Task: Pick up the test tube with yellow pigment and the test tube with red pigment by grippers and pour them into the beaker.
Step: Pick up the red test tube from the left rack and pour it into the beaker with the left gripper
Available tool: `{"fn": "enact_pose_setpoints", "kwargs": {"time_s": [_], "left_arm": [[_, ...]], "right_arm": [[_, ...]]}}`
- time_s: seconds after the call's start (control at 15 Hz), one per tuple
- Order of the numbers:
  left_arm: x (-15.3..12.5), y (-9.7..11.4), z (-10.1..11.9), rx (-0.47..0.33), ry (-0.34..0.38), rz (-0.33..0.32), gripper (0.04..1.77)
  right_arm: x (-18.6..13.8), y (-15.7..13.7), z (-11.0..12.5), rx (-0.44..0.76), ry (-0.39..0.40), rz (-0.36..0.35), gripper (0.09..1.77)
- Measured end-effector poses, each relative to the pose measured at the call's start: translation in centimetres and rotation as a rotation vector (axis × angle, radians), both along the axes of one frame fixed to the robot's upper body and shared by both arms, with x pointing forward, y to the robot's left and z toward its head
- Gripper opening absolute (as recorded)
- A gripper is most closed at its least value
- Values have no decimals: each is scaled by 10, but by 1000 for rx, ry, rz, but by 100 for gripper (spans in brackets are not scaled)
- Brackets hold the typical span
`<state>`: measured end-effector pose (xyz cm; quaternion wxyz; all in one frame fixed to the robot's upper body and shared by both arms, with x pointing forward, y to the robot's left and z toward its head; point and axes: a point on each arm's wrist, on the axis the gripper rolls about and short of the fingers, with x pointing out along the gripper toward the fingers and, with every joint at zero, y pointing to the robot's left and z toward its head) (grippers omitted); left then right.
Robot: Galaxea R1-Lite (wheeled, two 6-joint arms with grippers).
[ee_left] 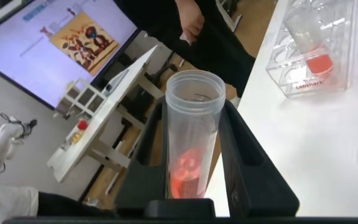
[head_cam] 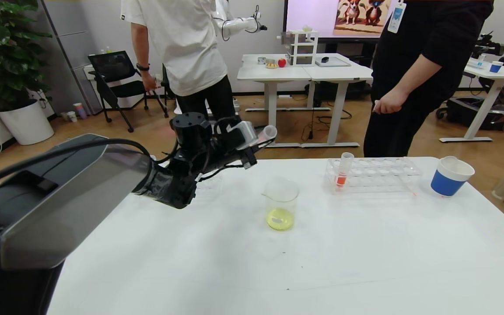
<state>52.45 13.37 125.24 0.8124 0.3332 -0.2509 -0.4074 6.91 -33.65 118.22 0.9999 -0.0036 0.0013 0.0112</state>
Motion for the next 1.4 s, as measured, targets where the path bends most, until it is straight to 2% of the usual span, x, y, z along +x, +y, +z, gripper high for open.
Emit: {"fn": "enact_pose_setpoints", "kwargs": {"time_s": [0.13,0.2,0.4,0.93,1.4], "left_arm": [[5,1,-2,71,-112,-49,51],[8,2,-3,107,-174,-95,51],[20,6,-4,181,-284,-164,51],[27,4,-13,268,-492,-245,51],[23,-6,-21,309,-596,-282,51]], "right_arm": [[0,0,0,0,0,0,174],[0,0,0,0,0,0,174],[0,0,0,0,0,0,174],[0,0,0,0,0,0,174],[0,0,0,0,0,0,174]]}}
